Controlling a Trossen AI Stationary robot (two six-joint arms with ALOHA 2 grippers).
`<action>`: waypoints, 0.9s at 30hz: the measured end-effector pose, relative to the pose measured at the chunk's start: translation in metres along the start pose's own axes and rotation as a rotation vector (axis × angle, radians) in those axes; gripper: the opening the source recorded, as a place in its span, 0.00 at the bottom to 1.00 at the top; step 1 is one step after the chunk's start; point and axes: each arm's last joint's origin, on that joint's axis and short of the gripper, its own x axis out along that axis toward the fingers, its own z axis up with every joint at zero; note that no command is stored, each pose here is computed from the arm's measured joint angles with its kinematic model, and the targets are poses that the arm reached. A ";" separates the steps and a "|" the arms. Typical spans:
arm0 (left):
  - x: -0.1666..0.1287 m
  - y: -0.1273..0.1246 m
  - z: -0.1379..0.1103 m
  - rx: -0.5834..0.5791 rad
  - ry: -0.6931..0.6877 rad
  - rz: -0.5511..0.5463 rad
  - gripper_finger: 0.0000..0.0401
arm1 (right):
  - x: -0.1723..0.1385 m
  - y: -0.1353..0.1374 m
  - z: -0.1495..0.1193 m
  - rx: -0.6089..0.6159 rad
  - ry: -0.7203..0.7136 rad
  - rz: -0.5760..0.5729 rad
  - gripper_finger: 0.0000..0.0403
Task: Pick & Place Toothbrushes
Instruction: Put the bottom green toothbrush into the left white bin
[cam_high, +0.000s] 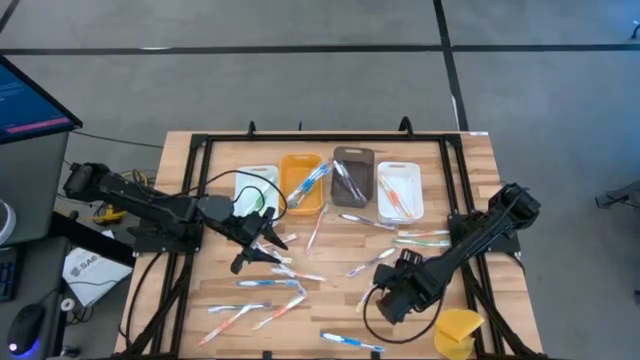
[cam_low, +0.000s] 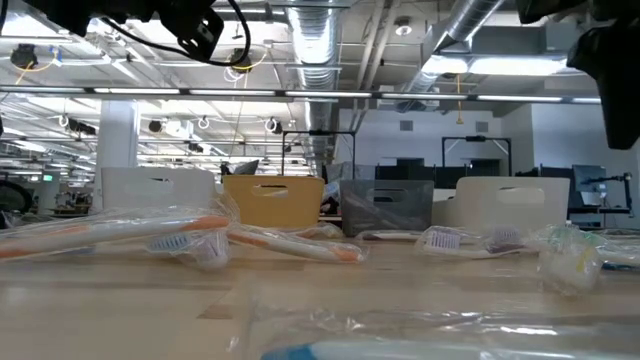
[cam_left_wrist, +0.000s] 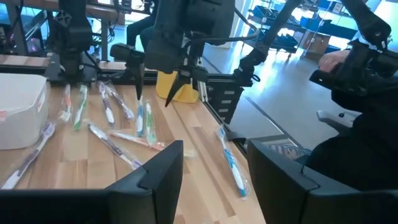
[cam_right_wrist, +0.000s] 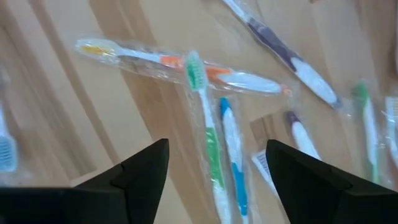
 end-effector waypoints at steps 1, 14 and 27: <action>0.000 0.000 0.000 0.000 -0.001 0.000 0.43 | 0.000 0.000 0.000 -0.008 -0.003 0.002 0.66; 0.001 -0.004 -0.001 -0.004 0.005 -0.018 0.43 | 0.001 0.003 0.004 -0.182 -0.034 0.032 0.66; 0.001 -0.006 -0.001 -0.003 0.006 -0.026 0.43 | 0.065 0.021 0.011 -0.263 0.065 -0.075 0.66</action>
